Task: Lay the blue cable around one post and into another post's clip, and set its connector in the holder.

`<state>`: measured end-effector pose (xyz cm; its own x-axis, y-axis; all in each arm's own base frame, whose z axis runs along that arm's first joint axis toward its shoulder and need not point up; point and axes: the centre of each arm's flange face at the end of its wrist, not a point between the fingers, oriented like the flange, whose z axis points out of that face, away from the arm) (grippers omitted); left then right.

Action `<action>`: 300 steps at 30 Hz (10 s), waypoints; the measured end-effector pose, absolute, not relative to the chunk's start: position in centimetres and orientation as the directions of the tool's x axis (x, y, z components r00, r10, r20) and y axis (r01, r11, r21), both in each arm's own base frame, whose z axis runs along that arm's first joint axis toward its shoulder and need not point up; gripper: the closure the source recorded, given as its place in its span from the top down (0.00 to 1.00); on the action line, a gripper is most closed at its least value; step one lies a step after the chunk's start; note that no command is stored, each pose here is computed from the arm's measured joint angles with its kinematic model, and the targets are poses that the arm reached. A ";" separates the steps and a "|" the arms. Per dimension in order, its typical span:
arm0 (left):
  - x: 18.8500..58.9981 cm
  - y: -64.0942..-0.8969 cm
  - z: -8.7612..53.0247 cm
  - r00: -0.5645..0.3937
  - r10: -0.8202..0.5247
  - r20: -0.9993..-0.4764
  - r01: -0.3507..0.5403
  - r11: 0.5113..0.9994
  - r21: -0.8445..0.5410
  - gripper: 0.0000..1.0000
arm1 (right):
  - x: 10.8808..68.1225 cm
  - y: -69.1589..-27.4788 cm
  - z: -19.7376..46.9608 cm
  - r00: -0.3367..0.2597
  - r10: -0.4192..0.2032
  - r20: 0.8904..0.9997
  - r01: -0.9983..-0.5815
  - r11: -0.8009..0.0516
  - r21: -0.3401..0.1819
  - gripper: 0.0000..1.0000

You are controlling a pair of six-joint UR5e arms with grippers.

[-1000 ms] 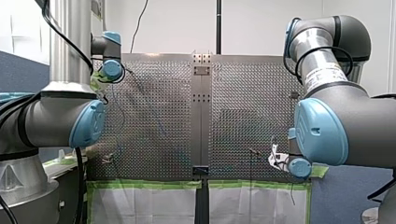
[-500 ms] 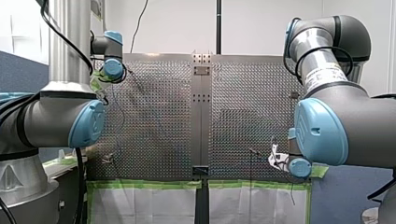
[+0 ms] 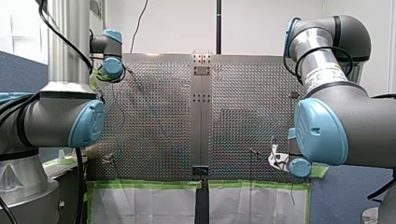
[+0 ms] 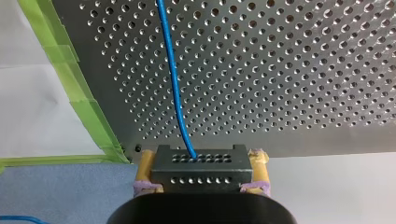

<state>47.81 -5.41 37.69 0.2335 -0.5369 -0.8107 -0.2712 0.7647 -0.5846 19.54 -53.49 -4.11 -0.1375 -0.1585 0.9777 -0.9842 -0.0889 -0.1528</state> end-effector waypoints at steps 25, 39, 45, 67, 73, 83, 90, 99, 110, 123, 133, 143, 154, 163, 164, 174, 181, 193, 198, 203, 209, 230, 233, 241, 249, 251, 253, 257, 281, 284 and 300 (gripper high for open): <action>44.6 -6.6 38.8 0.233 -0.548 -0.803 -0.219 0.775 -0.592 1.00 | 19.5 -53.5 -4.1 -0.137 -0.158 0.978 -0.984 -0.089 -0.153 0.00; 40.8 -7.0 41.9 0.238 -0.497 -0.834 -0.230 0.806 -0.546 1.00 | 19.7 -53.4 -4.1 -0.138 -0.158 0.978 -0.984 -0.092 -0.154 0.00; 40.2 -7.4 44.8 0.257 -0.447 -0.857 -0.259 0.822 -0.507 1.00 | 19.8 -53.5 -4.1 -0.139 -0.156 0.978 -0.984 -0.094 -0.154 0.00; 42.9 -9.3 48.3 0.103 -0.294 -0.950 -0.309 0.899 -0.311 1.00 | 20.4 -53.5 -4.0 -0.143 -0.156 0.977 -0.978 -0.126 -0.163 0.00; 42.8 -9.2 50.3 0.092 -0.240 -0.967 -0.353 0.900 -0.257 1.00 | 20.4 -53.6 -3.9 -0.142 -0.155 0.978 -0.979 -0.127 -0.163 0.00; 42.3 -10.3 53.6 0.056 -0.162 -0.985 -0.332 0.927 -0.172 1.00 | 20.4 -53.7 -3.9 -0.143 -0.160 0.977 -0.978 -0.126 -0.164 0.00; 41.7 -11.5 56.0 0.030 -0.108 -0.994 -0.287 0.951 -0.112 1.00 | 20.4 -53.7 -3.9 -0.144 -0.160 0.977 -0.978 -0.126 -0.165 0.00; 40.8 -12.3 58.8 0.008 -0.038 -0.999 -0.271 0.962 -0.039 1.00 | 20.5 -53.7 -3.9 -0.145 -0.160 0.976 -0.978 -0.127 -0.166 0.00; 39.7 -12.9 57.3 -0.113 0.060 -0.992 -0.255 0.963 0.088 1.00 | 20.5 -53.6 -4.0 -0.144 -0.166 0.976 -0.978 -0.126 -0.166 0.00; 40.2 -13.4 53.3 -0.159 0.184 -0.970 -0.219 0.952 0.216 1.00 | 20.4 -53.6 -4.0 -0.143 -0.172 0.975 -0.978 -0.125 -0.166 0.00; 40.2 -13.5 53.2 -0.171 0.232 -0.957 -0.213 0.940 0.266 1.00 | 20.4 -53.6 -4.0 -0.143 -0.172 0.975 -0.978 -0.125 -0.166 0.00; 40.1 -13.6 53.1 -0.171 0.222 -0.960 -0.216 0.942 0.256 1.00 | 20.4 -53.6 -4.0 -0.143 -0.173 0.975 -0.978 -0.125 -0.166 0.00; 39.1 -12.8 51.7 -0.172 0.167 -0.971 -0.278 0.937 0.210 1.00 | 20.4 -53.5 -4.0 -0.143 -0.175 0.974 -0.978 -0.125 -0.166 0.00; 39.1 -12.1 49.7 -0.187 0.136 -0.973 -0.298 0.936 0.188 1.00 | 20.4 -53.5 -4.1 -0.142 -0.177 0.974 -0.978 -0.125 -0.165 0.00; 39.1 -12.0 49.7 -0.187 0.134 -0.973 -0.300 0.935 0.187 1.00 | 20.4 -53.5 -4.1 -0.141 -0.177 0.974 -0.978 -0.124 -0.165 0.00; 39.3 -11.8 49.7 -0.181 0.129 -0.975 -0.304 0.935 0.180 1.00 | 20.4 -53.5 -4.1 -0.140 -0.177 0.974 -0.979 -0.125 -0.163 0.00; 39.3 -11.8 49.8 -0.178 0.130 -0.975 -0.303 0.936 0.180 1.00 | 20.4 -53.5 -4.1 -0.139 -0.178 0.974 -0.979 -0.125 -0.162 0.00; 39.3 -11.8 49.8 -0.178 0.131 -0.975 -0.303 0.936 0.180 1.00 | 20.4 -53.5 -4.1 -0.139 -0.178 0.974 -0.979 -0.125 -0.162 0.00; 39.3 -11.8 49.8 -0.178 0.131 -0.975 -0.303 0.936 0.181 1.00 | 20.4 -53.5 -4.1 -0.140 -0.178 0.974 -0.979 -0.125 -0.163 0.00; 39.3 -11.8 49.8 -0.178 0.132 -0.975 -0.301 0.936 0.182 1.00 | 20.4 -53.5 -4.1 -0.141 -0.178 0.974 -0.979 -0.124 -0.164 0.00; 39.2 -11.9 49.8 -0.176 0.132 -0.975 -0.299 0.937 0.181 1.00 | 20.4 -53.5 -4.1 -0.141 -0.178 0.974 -0.979 -0.124 -0.164 0.00; 37.8 -13.5 50.0 -0.154 0.160 -0.975 -0.216 0.957 0.192 1.00 | 20.4 -53.4 -4.1 -0.142 -0.184 0.973 -0.978 -0.123 -0.166 0.00; 37.3 -14.4 49.3 -0.149 0.185 -0.971 -0.173 0.962 0.210 1.00 | 20.4 -53.5 -4.1 -0.142 -0.183 0.973 -0.978 -0.123 -0.166 0.00; 37.7 -17.4 44.8 -0.177 0.182 -0.967 -0.082 0.976 0.199 1.00 | 20.4 -53.5 -4.1 -0.137 -0.185 0.973 -0.979 -0.124 -0.162 0.00; 37.7 -19.9 38.8 -0.239 0.148 -0.960 -0.076 0.982 0.170 1.00 | 20.5 -53.3 -4.2 -0.129 -0.199 0.971 -0.980 -0.124 -0.156 0.00; 37.6 -20.3 37.6 -0.250 0.140 -0.958 -0.077 0.983 0.164 1.00 | 20.5 -53.3 -4.2 -0.128 -0.200 0.971 -0.980 -0.124 -0.155 0.00; 37.5 -20.9 36.5 -0.260 0.132 -0.957 -0.079 0.984 0.157 1.00 | 20.5 -53.3 -4.2 -0.127 -0.201 0.971 -0.980 -0.124 -0.154 0.00; 37.9 -22.1 35.8 -0.245 0.105 -0.964 -0.088 0.988 0.129 1.00 | 20.6 -53.2 -4.2 -0.127 -0.201 0.971 -0.980 -0.125 -0.154 0.00; 37.6 -32.8 27.2 -0.209 -0.080 -0.975 -0.009 0.997 -0.080 1.00 | 20.9 -53.1 -4.2 -0.129 -0.201 0.971 -0.979 -0.132 -0.157 0.00; 37.3 -34.1 26.0 -0.215 -0.100 -0.971 0.026 0.994 -0.108 1.00 | 20.9 -53.1 -4.2 -0.130 -0.200 0.971 -0.979 -0.132 -0.158 0.00; 36.6 -43.9 23.7 -0.203 -0.262 -0.943 0.232 0.923 -0.307 1.00 | 20.9 -53.1 -4.2 -0.127 -0.205 0.971 -0.979 -0.131 -0.155 0.00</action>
<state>36.57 -43.89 23.73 -0.2034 -0.2624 -0.9433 0.2322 0.9230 -0.3068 20.93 -53.06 -4.23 -0.1265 -0.2051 0.9705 -0.9791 -0.1313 -0.1554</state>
